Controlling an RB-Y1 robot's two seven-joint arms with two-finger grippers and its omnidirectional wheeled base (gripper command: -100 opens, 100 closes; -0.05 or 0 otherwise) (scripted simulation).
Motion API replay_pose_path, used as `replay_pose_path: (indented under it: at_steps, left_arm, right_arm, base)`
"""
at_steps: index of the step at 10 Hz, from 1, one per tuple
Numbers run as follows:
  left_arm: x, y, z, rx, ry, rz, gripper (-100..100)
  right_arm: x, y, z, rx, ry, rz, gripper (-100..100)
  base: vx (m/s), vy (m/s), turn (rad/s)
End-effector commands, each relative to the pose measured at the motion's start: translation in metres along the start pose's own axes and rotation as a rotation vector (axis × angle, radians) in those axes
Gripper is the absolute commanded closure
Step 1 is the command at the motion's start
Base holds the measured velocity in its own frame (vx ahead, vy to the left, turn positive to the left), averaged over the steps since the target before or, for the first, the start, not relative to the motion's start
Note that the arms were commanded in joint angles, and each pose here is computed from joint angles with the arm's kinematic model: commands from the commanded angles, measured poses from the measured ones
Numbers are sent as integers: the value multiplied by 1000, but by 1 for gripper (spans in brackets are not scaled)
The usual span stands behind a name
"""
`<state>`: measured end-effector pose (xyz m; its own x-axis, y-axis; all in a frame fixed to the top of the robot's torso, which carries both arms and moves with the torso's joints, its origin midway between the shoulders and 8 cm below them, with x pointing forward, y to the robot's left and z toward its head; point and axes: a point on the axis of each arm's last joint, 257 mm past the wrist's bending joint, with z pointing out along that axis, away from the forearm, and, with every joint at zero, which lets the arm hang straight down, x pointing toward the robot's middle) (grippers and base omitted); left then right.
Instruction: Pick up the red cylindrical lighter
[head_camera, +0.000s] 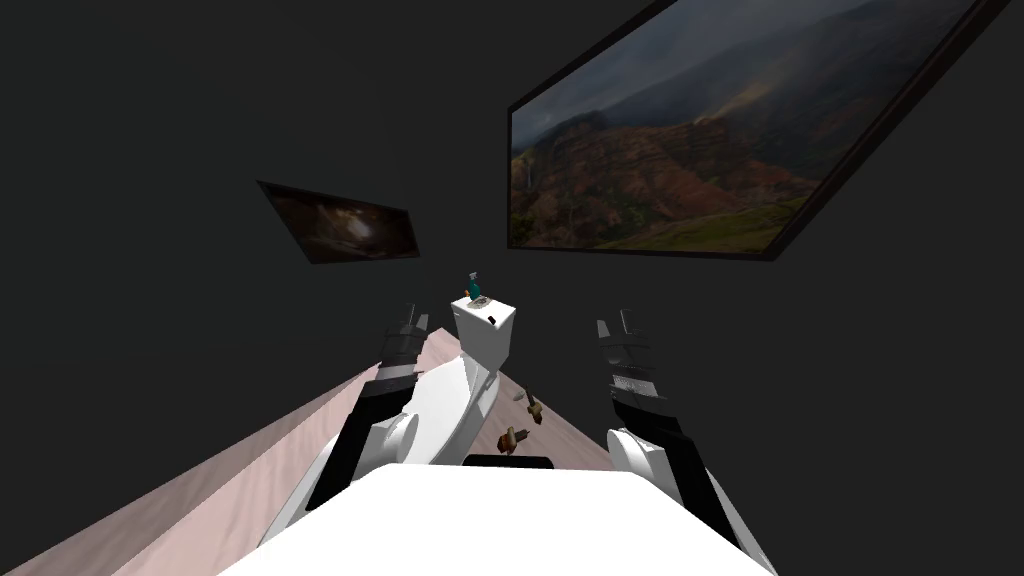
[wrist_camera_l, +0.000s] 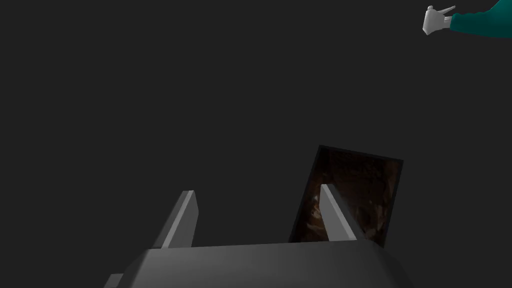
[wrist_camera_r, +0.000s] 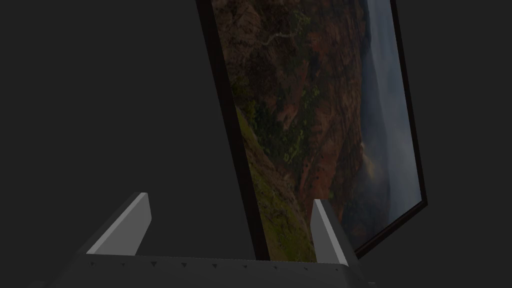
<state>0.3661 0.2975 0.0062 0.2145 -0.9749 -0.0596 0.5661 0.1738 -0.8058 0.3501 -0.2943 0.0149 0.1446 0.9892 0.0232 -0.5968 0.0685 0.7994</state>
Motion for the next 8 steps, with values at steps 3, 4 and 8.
replay_pose_path:
  at_steps: [3,4,8]
  left_arm:
    - [7,5,2,-25,69,34,-100]
    - [9,7,3,-39,88,44,-100]
    - [17,18,6,-112,151,73,-100]
  right_arm:
    - [0,0,0,0,0,0,0]
    - [0,0,0,0,0,0,0]
    - [0,0,0,0,0,0,0]
  base:
    - [16,-5,-17]
    - [32,-5,-31]
    - [46,-12,-38]
